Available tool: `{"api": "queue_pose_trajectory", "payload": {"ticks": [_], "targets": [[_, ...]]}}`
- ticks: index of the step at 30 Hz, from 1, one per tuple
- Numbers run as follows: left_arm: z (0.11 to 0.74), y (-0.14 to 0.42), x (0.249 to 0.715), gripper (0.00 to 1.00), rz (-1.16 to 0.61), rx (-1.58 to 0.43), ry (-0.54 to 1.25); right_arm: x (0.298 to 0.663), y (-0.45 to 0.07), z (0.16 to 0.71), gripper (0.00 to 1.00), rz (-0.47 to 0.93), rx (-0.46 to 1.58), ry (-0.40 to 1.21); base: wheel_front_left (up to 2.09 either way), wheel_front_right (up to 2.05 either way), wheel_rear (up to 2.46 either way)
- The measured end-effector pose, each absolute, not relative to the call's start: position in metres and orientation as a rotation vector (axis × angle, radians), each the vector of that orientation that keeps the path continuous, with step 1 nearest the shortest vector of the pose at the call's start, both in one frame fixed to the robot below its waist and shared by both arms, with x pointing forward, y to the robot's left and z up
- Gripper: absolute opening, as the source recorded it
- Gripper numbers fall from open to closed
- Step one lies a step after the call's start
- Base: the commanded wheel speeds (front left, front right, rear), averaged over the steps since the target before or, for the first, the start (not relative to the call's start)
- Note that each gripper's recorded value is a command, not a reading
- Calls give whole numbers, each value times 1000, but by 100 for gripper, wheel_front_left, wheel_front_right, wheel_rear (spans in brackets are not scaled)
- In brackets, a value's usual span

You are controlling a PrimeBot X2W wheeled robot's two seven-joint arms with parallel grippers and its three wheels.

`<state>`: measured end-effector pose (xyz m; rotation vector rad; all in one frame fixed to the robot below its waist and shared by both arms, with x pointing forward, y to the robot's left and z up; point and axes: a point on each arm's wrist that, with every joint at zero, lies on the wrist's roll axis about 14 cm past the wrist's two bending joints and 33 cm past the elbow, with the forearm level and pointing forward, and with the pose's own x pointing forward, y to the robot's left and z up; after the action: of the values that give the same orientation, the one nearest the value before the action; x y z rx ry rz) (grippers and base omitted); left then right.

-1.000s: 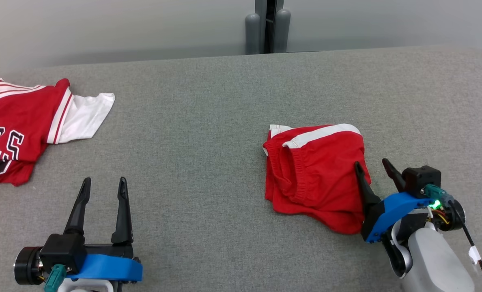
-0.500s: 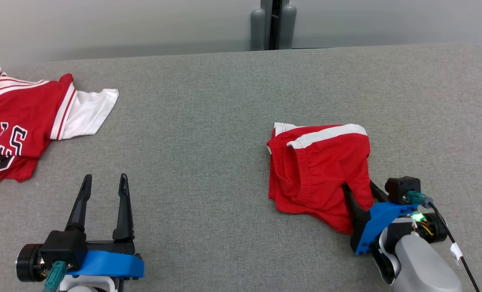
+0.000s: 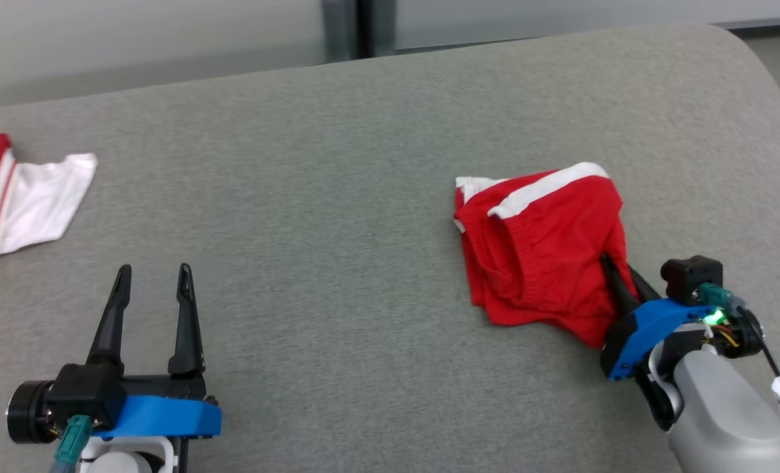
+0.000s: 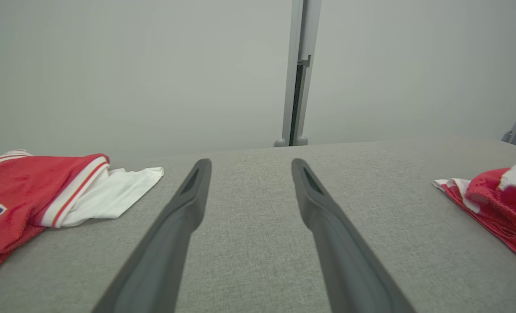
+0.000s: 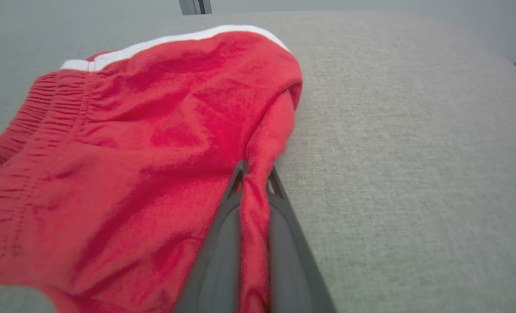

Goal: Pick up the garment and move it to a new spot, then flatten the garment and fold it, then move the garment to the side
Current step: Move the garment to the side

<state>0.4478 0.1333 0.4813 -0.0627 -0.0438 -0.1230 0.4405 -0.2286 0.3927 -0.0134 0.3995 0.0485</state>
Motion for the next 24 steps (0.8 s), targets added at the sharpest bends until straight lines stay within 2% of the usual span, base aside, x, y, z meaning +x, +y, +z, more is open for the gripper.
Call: {"api": "queue_pose_trajectory", "payload": {"ticks": [6, 10, 17, 24], "targets": [[476, 100, 467, 100, -216, -72, -47, 426, -279, 396, 0, -61, -42, 385, 0, 0, 0], [470, 88, 478, 100, -247, -76, -45, 431, -293, 401, 0, -82, -70, 369, 0, 0, 0], [465, 83, 489, 100, -272, -73, -51, 474, -301, 431, 0, -48, -166, 298, 0, 0, 0], [460, 86, 506, 100, -270, -69, -65, 523, -339, 461, 0, -73, -302, 271, 0, 0, 0]]}}
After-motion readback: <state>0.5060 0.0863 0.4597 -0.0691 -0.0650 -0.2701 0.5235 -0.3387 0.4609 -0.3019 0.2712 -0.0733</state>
